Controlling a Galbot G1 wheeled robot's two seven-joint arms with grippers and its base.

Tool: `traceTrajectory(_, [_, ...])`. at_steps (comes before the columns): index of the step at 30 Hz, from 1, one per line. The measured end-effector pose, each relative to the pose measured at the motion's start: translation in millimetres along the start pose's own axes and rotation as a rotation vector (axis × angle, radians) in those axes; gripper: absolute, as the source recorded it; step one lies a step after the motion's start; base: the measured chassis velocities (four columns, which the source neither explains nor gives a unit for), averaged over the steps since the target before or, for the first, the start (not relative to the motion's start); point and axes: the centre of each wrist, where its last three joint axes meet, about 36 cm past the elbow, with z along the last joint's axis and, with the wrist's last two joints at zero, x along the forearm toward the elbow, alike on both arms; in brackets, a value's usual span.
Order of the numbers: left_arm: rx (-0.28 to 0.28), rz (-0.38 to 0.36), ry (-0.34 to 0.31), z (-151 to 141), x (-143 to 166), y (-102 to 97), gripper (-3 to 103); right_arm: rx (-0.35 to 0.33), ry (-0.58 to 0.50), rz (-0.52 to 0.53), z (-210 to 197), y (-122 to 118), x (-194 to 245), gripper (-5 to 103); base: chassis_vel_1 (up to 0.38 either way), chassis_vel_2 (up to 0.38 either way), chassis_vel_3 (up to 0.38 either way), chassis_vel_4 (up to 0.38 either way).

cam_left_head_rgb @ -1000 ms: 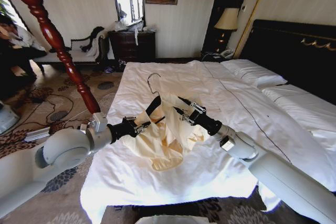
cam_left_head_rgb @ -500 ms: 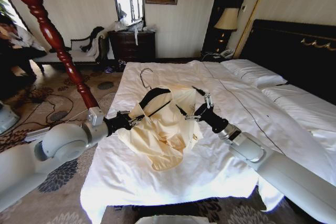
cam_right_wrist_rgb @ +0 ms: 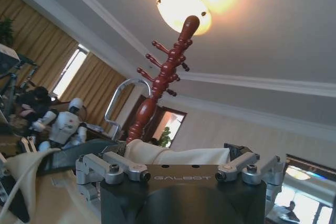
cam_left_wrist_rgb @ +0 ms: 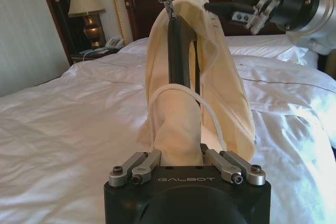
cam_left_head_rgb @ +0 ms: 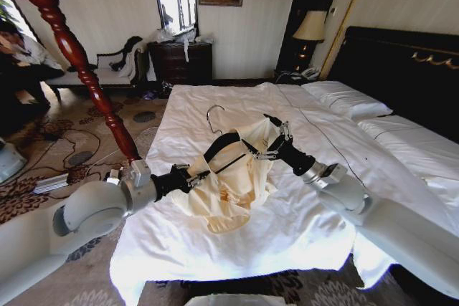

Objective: Pick up the clothes from the bed and hang them on the clothes hanger.

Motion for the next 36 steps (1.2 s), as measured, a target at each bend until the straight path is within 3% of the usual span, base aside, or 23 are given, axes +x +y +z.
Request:
traceTrajectory(6, [0.010,0.018,-0.022,0.9,-3.5,-5.2,20,-0.134,0.116,-0.072,-24.9,-7.7,3.8,100,0.000,0.000,0.000,0.000])
traceTrajectory(8, [0.017,0.024,-0.037,0.4,-5.4,-6.8,20,-0.233,0.172,-0.030,-37.1,-5.1,0.0,100,0.000,0.000,0.000,0.000])
traceTrajectory(9, [0.020,0.026,-0.043,0.5,-6.2,-7.5,20,-0.296,0.172,0.004,-44.1,-3.9,-4.7,100,0.000,0.000,0.000,0.000])
traceTrajectory(10, [0.020,0.026,-0.043,0.5,-6.2,-7.5,20,-0.296,0.172,0.004,-44.1,-3.9,-4.7,100,0.000,0.000,0.000,0.000])
traceTrajectory(13, [0.024,0.029,-0.052,2.3,-8.4,-8.7,20,-0.458,0.141,0.056,-60.2,-2.2,-15.5,100,0.000,0.000,0.000,0.000])
traceTrajectory(14, [0.024,0.029,-0.052,2.3,-8.4,-8.7,20,-0.458,0.141,0.056,-60.2,-2.2,-15.5,100,0.000,0.000,0.000,0.000])
traceTrajectory(18, [0.035,0.036,-0.065,3.1,-10.9,-10.3,20,-0.597,0.127,0.125,-73.2,-3.3,-22.3,100,0.000,0.000,0.000,0.000])
traceTrajectory(19, [0.037,0.038,-0.070,3.3,-11.5,-11.2,20,-0.667,0.122,0.179,-77.2,-2.3,-24.6,100,0.000,0.000,0.000,0.000])
traceTrajectory(20, [0.037,0.038,-0.070,3.3,-11.5,-11.2,20,-0.667,0.122,0.179,-77.2,-2.3,-24.6,100,0.000,0.000,0.000,0.000])
traceTrajectory(22, [0.037,0.040,-0.076,3.2,-11.7,-12.0,20,-0.747,0.126,0.232,-81.3,-1.1,-26.4,100,0.000,0.000,0.000,0.000])
traceTrajectory(25, [0.034,0.038,-0.090,1.5,-11.3,-12.1,20,-0.947,0.141,0.303,-92.8,5.6,-31.0,100,0.000,0.000,0.000,0.000])
traceTrajectory(26, [0.034,0.038,-0.090,1.5,-11.3,-12.1,20,-0.947,0.141,0.303,-92.8,5.6,-31.0,100,0.000,0.000,0.000,0.000])
traceTrajectory(27, [0.033,0.038,-0.094,0.9,-11.0,-12.4,20,-0.997,0.143,0.320,-96.2,8.4,-33.0,100,0.000,0.000,0.000,0.000])
traceTrajectory(29, [0.032,0.040,-0.100,-0.1,-10.0,-13.9,20,-1.152,0.148,0.371,-108.6,17.1,-39.7,100,0.000,0.000,0.000,0.000])
traceTrajectory(30, [0.031,0.041,-0.100,-0.2,-9.5,-14.5,20,-1.190,0.149,0.385,-112.4,19.3,-41.2,100,0.000,0.000,0.000,0.000])
traceTrajectory(33, [0.027,0.042,-0.101,-1.0,-7.8,-15.8,20,-1.230,0.142,0.417,-118.4,21.5,-41.7,100,0.000,0.000,0.000,0.000])
traceTrajectory(36, [0.025,0.043,-0.109,-2.2,-6.4,-17.1,20,-1.226,0.125,0.461,-120.0,20.9,-41.2,100,0.000,0.000,0.000,0.000])
